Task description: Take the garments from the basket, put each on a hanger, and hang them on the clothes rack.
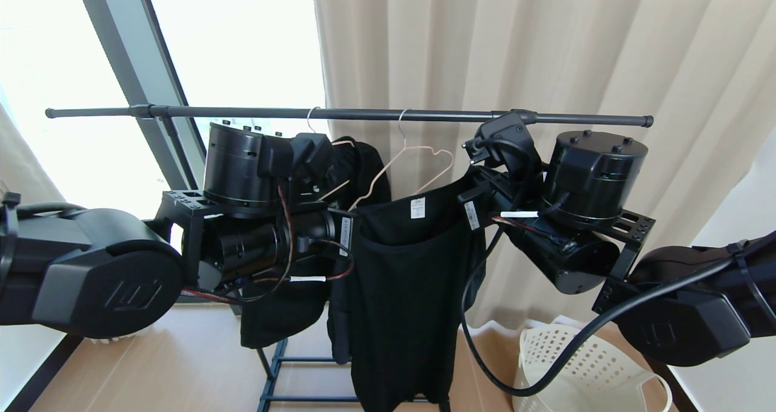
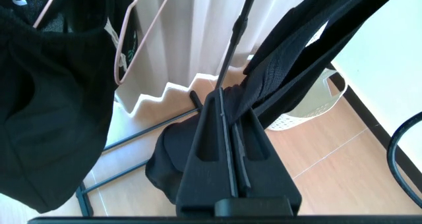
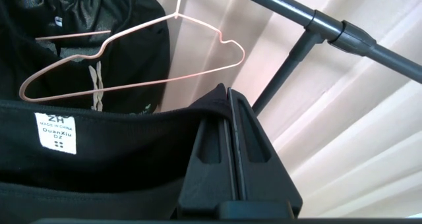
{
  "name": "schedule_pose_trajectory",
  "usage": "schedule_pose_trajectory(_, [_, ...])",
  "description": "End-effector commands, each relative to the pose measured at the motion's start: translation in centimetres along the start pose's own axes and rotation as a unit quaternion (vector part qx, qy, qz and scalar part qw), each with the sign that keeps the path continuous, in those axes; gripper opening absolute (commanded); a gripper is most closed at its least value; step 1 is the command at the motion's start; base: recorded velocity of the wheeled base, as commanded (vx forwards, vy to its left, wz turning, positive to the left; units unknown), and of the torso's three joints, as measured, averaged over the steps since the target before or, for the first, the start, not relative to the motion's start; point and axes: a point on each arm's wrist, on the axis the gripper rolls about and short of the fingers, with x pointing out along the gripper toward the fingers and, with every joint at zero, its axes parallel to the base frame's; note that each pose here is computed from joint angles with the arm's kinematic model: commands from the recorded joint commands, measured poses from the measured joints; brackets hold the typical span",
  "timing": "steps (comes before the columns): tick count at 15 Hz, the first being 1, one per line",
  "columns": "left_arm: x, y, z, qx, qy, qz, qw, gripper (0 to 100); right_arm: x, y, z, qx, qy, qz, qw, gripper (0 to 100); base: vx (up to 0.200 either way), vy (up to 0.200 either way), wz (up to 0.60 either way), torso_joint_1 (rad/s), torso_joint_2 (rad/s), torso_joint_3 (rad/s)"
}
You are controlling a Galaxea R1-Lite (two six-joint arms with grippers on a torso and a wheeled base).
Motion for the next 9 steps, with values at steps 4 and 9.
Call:
schedule_pose_trajectory(4, [-0.08, 0.0, 0.04, 0.0, -0.001, 0.0, 1.0, 0, 0.04, 0.04, -0.07, -0.001, 0.001, 0.0, 1.0, 0, 0.0, 0.0, 0.0, 0.0, 0.0, 0.0])
schedule_pose_trajectory(9, [-0.07, 0.05, 0.05, 0.0, -0.001, 0.001, 1.0, 0, 0.04, 0.04, -0.07, -0.001, 0.001, 0.0, 1.0, 0, 0.0, 0.0, 0.0, 0.0, 0.0, 0.0])
